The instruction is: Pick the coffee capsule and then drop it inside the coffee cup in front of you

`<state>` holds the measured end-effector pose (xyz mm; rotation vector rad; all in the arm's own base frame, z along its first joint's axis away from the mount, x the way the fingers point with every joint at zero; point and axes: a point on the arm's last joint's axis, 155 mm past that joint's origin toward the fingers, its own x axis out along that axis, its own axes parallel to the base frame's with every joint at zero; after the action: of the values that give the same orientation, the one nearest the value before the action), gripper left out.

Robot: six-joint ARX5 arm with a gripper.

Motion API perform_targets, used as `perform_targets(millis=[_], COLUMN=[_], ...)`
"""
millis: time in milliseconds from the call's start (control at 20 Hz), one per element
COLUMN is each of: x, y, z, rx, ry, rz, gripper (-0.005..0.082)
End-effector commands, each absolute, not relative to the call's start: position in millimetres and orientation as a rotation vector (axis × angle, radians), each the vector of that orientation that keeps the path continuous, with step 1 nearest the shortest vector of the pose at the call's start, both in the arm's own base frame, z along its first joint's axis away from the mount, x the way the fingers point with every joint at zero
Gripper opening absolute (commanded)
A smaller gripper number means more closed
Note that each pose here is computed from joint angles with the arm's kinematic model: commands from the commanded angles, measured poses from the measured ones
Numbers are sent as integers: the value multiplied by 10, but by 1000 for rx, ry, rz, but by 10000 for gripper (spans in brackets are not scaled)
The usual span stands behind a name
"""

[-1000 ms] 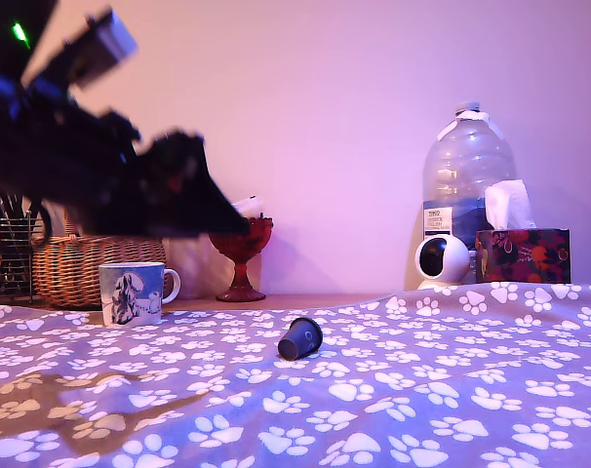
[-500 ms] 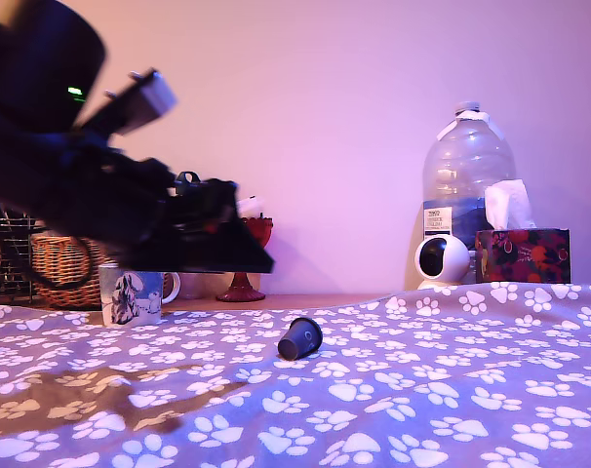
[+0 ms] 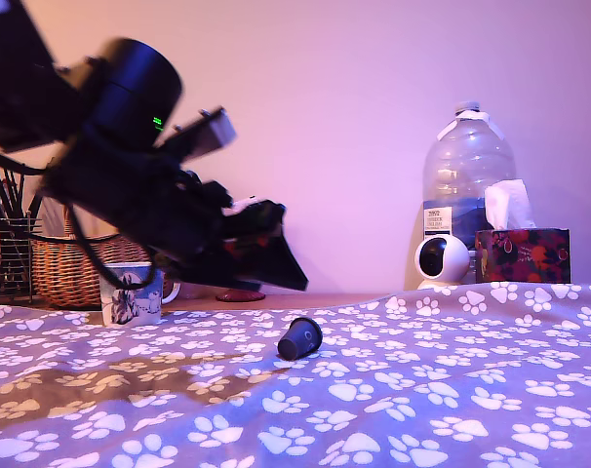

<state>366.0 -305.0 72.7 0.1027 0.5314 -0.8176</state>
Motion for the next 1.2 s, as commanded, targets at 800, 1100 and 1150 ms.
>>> perform_targets(millis=[800,1100,1150], x=[3907,3918,3919], y=[-3263,-3199,-3183], z=[171,111,100], rx=[143,157,160], ry=[783,812,818], rz=[-809,-780,-773], gripper=[558,526,514])
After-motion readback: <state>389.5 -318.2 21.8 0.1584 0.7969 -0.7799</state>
